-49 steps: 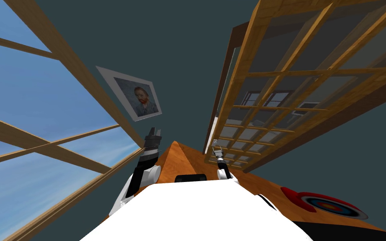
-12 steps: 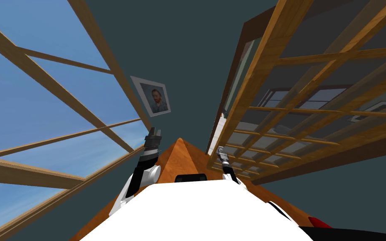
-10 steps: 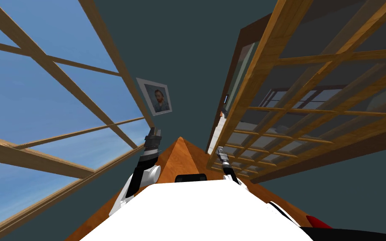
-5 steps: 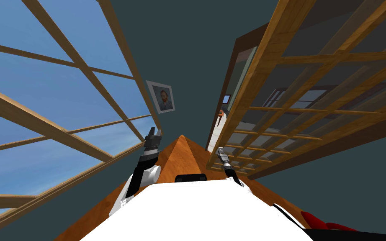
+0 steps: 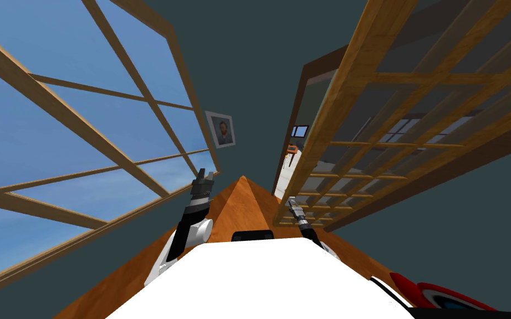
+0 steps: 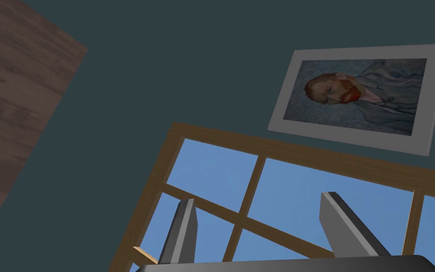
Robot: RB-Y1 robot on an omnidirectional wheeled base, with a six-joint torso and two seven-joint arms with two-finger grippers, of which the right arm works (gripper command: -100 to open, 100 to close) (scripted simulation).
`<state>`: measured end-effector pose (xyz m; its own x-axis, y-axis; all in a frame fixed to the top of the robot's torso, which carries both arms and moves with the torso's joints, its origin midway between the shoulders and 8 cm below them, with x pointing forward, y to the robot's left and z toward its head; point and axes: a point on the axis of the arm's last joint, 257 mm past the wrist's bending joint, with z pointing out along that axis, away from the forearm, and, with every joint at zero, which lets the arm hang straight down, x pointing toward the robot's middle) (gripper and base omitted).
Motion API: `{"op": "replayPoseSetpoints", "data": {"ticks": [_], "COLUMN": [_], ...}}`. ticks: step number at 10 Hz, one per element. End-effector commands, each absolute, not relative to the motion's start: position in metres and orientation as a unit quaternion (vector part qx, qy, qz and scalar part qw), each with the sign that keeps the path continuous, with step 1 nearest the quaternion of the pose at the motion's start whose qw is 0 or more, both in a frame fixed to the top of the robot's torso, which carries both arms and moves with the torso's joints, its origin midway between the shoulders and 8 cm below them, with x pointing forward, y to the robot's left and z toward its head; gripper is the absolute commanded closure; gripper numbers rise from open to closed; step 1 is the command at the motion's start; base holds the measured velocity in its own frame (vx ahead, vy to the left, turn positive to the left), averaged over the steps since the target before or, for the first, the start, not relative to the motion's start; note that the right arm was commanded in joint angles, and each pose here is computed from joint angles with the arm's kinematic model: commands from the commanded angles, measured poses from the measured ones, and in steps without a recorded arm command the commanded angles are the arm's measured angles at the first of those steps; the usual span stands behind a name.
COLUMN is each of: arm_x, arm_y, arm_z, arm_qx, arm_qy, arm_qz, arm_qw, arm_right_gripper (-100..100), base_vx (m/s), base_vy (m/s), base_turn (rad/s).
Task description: Pull the door open
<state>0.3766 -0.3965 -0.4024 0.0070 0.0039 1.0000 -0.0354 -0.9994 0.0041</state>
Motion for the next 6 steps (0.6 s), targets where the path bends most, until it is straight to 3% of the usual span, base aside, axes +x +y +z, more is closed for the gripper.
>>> {"op": "replayPoseSetpoints", "data": {"ticks": [1,6], "arm_x": [0.377,0.348], "arm_y": [-0.397,-0.397], "arm_z": [-0.402,-0.402], "arm_qx": [0.709,0.708], "arm_qy": [-0.011,0.013], "arm_qz": [0.705,0.706], "arm_qw": [0.014,-0.011], "arm_right_gripper": [100,100], "base_vx": [-0.09,-0.193], "base_vy": [-0.026,-0.067], "base_turn": [0.02,0.129]}}
